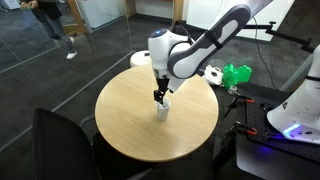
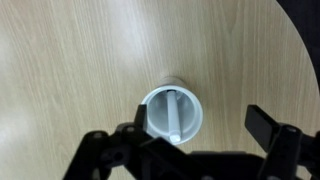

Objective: Pick the marker from the cup and put it on the table

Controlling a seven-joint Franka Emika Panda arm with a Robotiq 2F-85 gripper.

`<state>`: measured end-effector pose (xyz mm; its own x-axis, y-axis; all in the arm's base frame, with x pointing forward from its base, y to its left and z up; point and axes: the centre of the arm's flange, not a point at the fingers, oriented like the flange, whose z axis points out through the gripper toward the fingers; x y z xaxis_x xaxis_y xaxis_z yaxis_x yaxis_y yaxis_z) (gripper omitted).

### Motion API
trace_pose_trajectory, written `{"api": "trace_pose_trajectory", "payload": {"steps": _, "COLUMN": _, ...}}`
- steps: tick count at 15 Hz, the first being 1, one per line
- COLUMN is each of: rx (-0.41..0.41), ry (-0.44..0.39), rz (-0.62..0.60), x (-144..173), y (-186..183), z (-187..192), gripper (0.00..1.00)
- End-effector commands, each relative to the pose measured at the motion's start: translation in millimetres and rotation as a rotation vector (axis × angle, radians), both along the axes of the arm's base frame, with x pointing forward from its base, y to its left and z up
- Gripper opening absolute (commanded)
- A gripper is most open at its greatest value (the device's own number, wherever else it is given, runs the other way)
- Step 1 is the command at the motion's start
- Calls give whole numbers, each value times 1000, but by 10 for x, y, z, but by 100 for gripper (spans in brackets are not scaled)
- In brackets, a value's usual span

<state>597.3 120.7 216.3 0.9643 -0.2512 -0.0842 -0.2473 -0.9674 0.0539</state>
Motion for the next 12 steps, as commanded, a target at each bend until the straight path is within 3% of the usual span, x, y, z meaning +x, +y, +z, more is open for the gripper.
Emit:
{"api": "trace_pose_trajectory", "payload": {"steps": 1, "rx": 6, "ry": 4, "rz": -5, "x": 39, "y": -43, "z": -6, "gripper": 100}}
{"api": "trace_pose_trajectory", "payload": {"steps": 7, "rx": 22, "ry": 13, "rz": 14, "x": 330, "y": -307, "z": -122, "gripper": 100}}
{"api": "trace_pose_trajectory", "payload": {"steps": 11, "rx": 24, "ry": 17, "rz": 33, "x": 470, "y": -361, "z": -218, "gripper": 80}}
{"api": "trace_pose_trajectory", "payload": {"steps": 12, "rx": 24, "ry": 18, "rz": 34, "x": 490, "y": -359, "z": -235, "gripper": 70}}
